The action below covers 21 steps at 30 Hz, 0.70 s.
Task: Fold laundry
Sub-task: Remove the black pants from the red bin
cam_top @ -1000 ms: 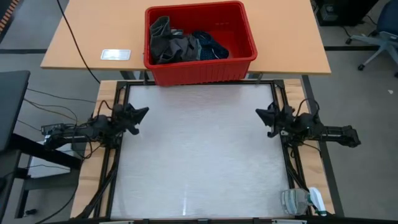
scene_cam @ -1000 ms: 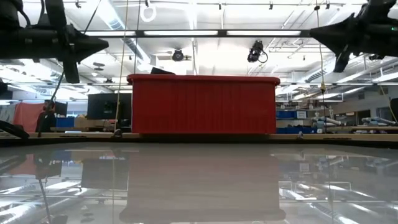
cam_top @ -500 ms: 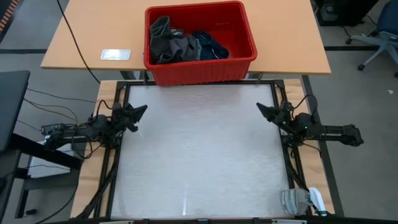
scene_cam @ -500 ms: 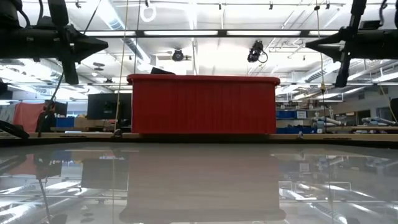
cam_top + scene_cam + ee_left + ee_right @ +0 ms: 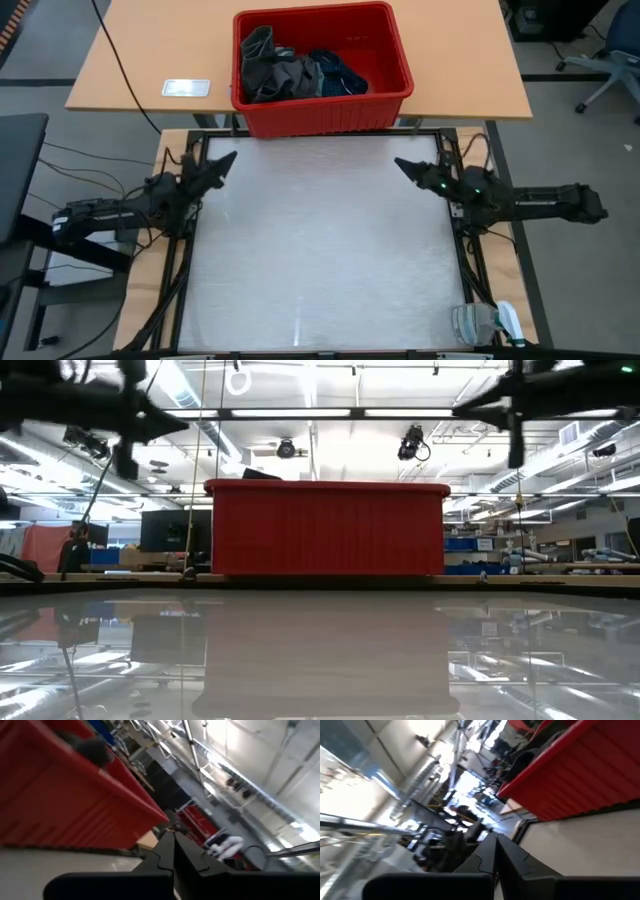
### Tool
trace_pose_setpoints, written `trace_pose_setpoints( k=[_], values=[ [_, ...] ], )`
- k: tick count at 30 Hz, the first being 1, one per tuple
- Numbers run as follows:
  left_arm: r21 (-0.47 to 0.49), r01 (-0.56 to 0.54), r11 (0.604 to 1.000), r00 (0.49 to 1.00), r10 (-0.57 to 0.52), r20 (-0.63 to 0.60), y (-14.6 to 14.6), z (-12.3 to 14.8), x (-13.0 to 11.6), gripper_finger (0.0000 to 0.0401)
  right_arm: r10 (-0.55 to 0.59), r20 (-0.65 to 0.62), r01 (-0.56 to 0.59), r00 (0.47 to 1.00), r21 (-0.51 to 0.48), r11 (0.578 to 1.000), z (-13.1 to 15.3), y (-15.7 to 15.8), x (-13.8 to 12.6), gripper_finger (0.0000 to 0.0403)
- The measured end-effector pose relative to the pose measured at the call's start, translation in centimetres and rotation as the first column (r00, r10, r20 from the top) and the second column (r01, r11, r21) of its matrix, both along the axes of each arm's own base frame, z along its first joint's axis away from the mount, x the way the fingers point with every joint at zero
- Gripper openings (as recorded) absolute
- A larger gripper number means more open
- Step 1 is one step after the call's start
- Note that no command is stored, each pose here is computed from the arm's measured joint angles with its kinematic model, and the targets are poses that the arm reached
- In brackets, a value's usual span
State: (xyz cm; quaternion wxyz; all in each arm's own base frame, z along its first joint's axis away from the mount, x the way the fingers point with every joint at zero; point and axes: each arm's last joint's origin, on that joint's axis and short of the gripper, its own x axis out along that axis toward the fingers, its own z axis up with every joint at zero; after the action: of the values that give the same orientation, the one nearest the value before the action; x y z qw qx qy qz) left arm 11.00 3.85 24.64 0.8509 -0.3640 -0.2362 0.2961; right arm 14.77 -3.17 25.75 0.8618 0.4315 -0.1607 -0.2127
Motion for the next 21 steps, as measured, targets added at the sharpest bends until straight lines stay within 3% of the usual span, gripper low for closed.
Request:
trace_pose_setpoints(
  k=[3,10,16,21],
  values=[
    [0.065,-0.001,0.998,0.996,0.006,-0.09,0.8,2.4,1.7,0.0007,-0.033,-0.06,0.031,0.998,-0.035,0.999,0.8,-0.9,1.4,0.0018],
    [0.236,0.236,0.943,0.948,-0.169,-0.271,1.6,7.6,7.1,0.0007,0.08,-0.113,-0.094,0.99,-0.121,0.988,2.8,-3.0,3.3,0.0036],
    [0.135,0.19,0.972,0.863,-0.1,-0.495,5.3,10.3,10.6,0.0022,0.139,-0.147,-0.161,0.979,-0.152,0.975,3.3,-4.5,3.7,0.009],
    [0.112,0.168,0.979,0.779,-0.063,-0.623,10.1,12.6,12.4,0.0093,0.225,-0.169,-0.248,0.959,-0.13,0.96,2.9,-4.9,4.1,0.0149]
  ],
)
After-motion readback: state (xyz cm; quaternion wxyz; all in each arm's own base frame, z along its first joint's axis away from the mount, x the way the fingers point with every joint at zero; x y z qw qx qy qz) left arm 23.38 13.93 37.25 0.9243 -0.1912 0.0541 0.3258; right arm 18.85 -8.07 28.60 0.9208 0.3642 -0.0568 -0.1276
